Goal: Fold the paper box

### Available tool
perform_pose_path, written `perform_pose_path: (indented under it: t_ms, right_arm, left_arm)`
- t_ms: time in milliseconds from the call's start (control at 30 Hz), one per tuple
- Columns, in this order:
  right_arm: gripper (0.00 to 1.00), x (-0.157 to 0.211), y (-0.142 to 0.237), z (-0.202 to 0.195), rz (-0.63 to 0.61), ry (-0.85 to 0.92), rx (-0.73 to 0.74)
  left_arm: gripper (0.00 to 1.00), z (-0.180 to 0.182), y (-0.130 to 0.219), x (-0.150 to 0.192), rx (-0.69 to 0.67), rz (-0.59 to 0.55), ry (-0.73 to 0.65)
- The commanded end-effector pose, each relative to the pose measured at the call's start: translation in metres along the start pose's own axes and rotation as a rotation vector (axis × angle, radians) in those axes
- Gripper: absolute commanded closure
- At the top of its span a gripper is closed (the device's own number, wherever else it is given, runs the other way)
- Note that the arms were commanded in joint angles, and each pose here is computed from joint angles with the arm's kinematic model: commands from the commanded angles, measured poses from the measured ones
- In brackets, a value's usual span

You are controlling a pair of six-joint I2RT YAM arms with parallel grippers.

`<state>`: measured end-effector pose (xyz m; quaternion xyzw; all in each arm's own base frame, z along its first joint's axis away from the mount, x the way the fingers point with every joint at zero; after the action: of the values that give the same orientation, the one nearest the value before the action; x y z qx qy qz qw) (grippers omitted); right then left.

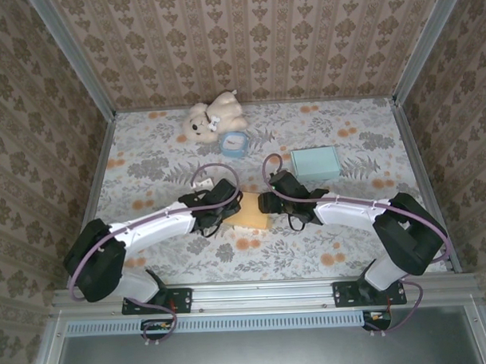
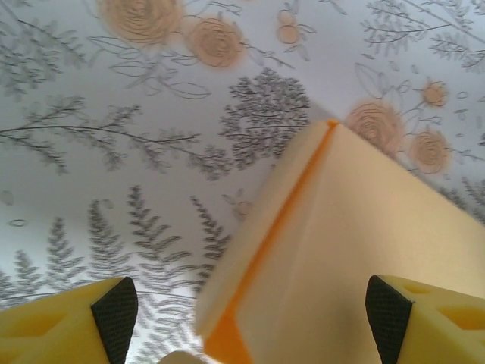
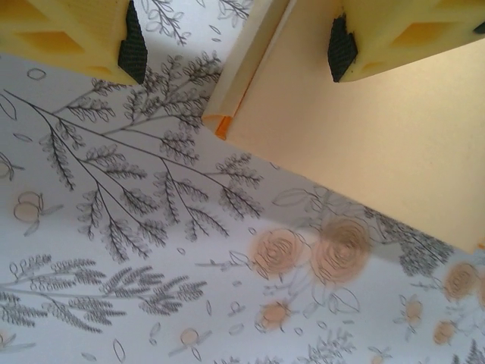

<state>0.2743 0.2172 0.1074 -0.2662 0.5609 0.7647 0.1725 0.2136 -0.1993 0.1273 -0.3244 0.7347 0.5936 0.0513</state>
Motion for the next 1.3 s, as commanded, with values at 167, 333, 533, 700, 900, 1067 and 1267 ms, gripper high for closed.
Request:
perform_pose_path:
  t_ms: [167, 333, 533, 700, 900, 1067, 1267]
  right_arm:
    - [0.33, 0.019, -0.005, -0.014, 0.021, 0.035, 0.061]
    - [0.33, 0.022, -0.003, -0.017, 0.003, 0.035, 0.058]
    - [0.33, 0.021, -0.003, -0.019, -0.019, 0.056, 0.066]
    - [0.33, 0.021, -0.005, -0.018, -0.031, 0.036, 0.061]
    - [0.33, 0.026, -0.005, -0.018, -0.054, 0.009, 0.043]
    - [0.33, 0.029, -0.003, -0.017, -0.060, 0.007, 0.022]
    - [0.33, 0.033, -0.006, -0.015, -0.051, 0.019, 0.015]
  left_arm:
    - [0.16, 0.029, 0.002, 0.007, -0.050, -0.055, -0.107]
    - [0.16, 0.023, 0.007, 0.011, 0.017, -0.091, -0.164]
    - [0.15, 0.023, 0.004, 0.014, 0.061, -0.118, -0.201]
    - [0.15, 0.022, 0.010, 0.011, 0.131, -0.131, -0.185]
    - [0.04, 0.018, 0.020, 0.006, 0.200, -0.047, -0.153]
    - [0.00, 0.025, 0.017, 0.007, 0.155, 0.026, 0.003]
    - [0.00, 0.016, 0.030, 0.001, 0.048, 0.120, 0.143]
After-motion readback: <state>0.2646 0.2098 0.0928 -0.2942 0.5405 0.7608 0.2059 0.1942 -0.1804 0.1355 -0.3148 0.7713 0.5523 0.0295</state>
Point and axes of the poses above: each hand's point on the last joint's axis, 136 mm out from that joint toward the fingers, its own y axis back along the fingers, its own z axis along the line the jaws close on, x = y × z, the point moved 6 cm from there along y, back along the fingers, and after that the axes turned 3 degrees about y, right-handed, at the moved point
